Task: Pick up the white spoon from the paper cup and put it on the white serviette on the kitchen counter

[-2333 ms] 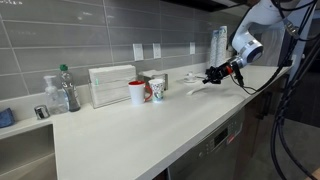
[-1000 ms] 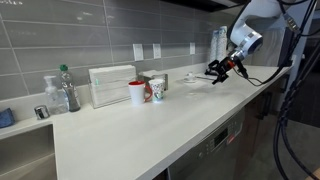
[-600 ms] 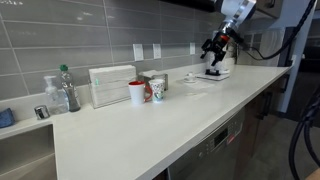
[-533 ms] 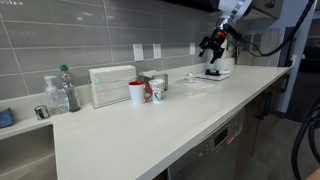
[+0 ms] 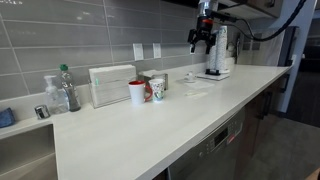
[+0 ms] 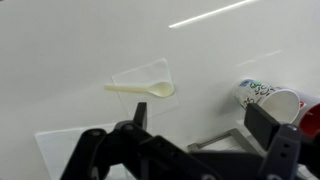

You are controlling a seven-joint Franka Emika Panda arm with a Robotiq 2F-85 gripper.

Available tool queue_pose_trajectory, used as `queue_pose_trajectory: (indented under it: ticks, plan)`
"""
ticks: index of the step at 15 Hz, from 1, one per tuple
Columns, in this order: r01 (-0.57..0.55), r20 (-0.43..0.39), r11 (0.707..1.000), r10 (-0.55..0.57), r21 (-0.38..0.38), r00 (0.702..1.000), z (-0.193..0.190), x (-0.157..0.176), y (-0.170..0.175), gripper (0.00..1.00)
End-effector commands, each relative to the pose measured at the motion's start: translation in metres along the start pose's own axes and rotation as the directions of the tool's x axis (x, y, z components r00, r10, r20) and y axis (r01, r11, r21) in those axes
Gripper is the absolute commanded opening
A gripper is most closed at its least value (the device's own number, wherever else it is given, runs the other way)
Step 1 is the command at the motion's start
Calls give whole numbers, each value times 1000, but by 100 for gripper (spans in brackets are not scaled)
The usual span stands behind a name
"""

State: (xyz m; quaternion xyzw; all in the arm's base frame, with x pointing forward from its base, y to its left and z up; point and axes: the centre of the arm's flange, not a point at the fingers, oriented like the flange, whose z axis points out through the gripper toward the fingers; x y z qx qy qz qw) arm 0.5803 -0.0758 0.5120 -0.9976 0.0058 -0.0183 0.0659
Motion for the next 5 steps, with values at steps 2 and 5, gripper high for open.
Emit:
queue_pose_trajectory:
  ticks: [2,5]
  plan:
    - [-6,0,1000,6,0,1000,0,0,5,100]
    - [-12,0,1000,12,-1,1000,0,0,9,100]
